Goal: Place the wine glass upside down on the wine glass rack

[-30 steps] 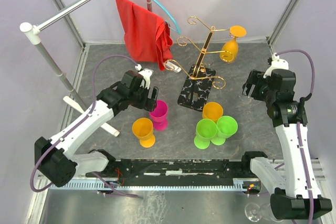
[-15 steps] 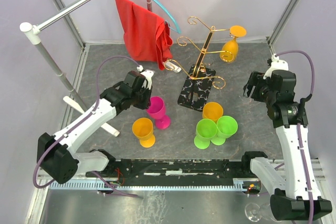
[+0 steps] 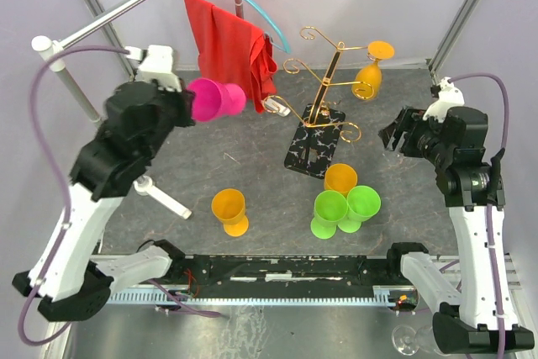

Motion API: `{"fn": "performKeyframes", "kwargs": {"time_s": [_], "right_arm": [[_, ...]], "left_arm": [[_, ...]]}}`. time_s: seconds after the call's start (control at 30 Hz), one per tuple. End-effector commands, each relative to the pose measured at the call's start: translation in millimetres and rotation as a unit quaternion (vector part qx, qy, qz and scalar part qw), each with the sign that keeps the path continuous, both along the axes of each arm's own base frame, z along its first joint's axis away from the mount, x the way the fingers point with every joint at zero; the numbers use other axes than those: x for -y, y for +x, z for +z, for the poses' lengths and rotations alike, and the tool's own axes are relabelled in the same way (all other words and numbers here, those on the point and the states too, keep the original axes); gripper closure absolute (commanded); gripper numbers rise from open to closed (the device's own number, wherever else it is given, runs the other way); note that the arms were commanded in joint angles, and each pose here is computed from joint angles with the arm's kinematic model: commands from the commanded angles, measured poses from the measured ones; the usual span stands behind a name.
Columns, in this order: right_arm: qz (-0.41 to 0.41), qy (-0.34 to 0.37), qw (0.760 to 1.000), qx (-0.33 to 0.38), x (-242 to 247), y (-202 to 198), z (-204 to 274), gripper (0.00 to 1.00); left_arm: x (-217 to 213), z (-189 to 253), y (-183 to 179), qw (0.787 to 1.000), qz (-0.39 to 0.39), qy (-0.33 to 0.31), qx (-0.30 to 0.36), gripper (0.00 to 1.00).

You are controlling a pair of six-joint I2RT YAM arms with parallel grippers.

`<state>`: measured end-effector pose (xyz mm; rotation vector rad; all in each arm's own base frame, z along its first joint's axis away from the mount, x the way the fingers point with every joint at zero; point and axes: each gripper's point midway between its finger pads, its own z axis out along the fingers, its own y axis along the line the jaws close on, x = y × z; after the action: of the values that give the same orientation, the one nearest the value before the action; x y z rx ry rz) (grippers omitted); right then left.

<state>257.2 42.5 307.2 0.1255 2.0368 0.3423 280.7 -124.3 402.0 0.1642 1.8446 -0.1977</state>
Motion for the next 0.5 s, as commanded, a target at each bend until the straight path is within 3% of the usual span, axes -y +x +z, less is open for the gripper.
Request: {"fn": "performKeyframes", "kwargs": {"time_s": [0.0,0.2,0.47], "right_arm": [[0.045,0.057,0.997,0.027,-24,-2,27,0.23],[0.108,0.17,0.978,0.062,-61,10,58,0.23],[0.157,0.333,0.919,0.144,-88,21,129,0.23]], "left_arm": [[-34,66,-9,0.994,0.037,0.037,0.093,0.97],[13,101,-6,0.971,-0.077,-0.015,0.225,0.97],[47,110,-16,0.897,-0.143,-0.091,0.408,0.97]]}}
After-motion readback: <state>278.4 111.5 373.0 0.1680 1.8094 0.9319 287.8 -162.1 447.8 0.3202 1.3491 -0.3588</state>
